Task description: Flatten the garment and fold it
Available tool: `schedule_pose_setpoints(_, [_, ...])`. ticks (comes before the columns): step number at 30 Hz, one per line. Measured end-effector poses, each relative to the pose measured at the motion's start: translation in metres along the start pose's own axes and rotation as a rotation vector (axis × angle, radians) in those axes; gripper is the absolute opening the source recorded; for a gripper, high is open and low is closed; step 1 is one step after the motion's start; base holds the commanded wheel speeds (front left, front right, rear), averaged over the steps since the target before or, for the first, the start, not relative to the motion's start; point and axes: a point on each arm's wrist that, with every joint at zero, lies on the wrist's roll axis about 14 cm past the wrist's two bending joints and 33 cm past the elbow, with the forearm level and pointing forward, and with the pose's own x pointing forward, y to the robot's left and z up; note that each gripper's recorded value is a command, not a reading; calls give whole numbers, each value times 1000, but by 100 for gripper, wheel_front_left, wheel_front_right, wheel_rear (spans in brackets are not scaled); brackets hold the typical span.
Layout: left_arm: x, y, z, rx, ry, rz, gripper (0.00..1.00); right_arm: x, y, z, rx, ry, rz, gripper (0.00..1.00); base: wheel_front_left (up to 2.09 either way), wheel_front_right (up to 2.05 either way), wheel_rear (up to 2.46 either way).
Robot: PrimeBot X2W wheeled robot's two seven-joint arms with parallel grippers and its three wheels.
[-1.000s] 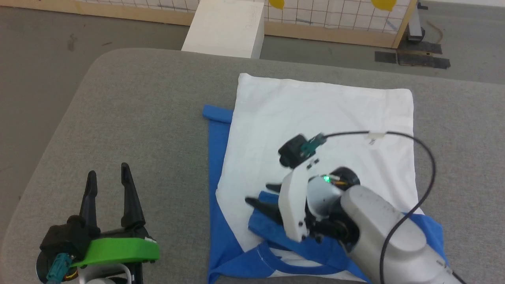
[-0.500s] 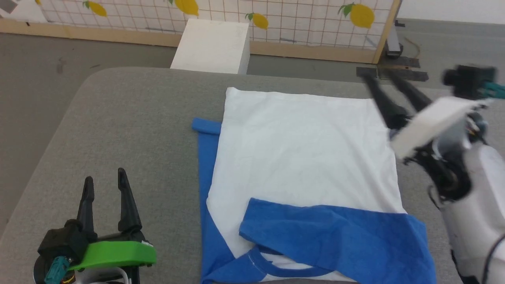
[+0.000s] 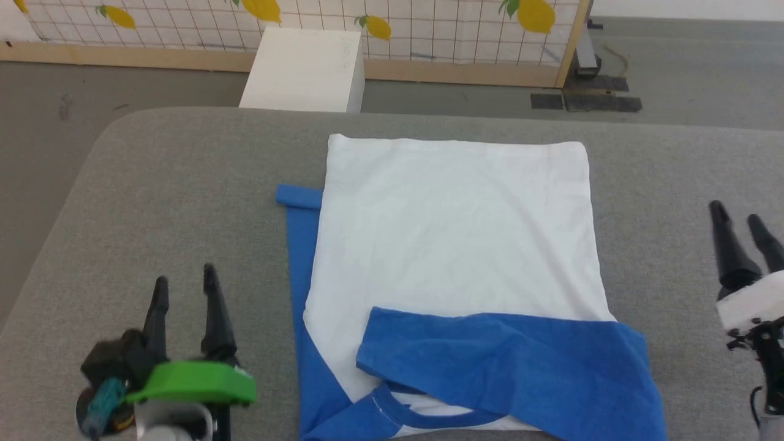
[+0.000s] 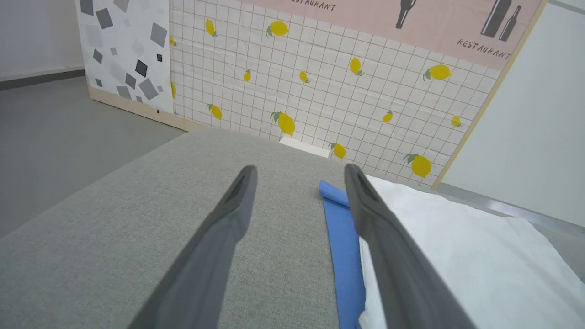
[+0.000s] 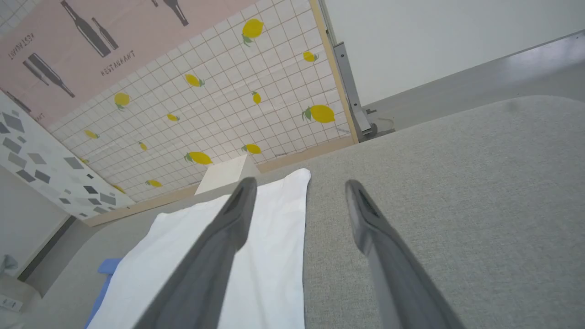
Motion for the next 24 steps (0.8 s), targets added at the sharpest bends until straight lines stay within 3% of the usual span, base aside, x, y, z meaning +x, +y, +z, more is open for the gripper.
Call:
schedule_pose_setpoints(5, [51, -23, 7, -34, 29, -77, 100, 1, -13, 11, -14, -13, -45, 100, 0, 0, 0])
schedule_pose_setpoints(10, [118, -34, 4, 12, 156, -137, 100, 11, -20, 15, -30, -10, -67, 100, 0, 0, 0])
schedule_pose_setpoints(17, [180, -36, -46, 47, 542, -127, 100, 32, -38, 0, -44, 30, -113, 100, 0, 0, 0])
schedule_pose_setpoints(24, [173, -34, -123, 86, 982, -65, 100, 42, -62, -24, -49, 86, -173, 100, 0, 0, 0])
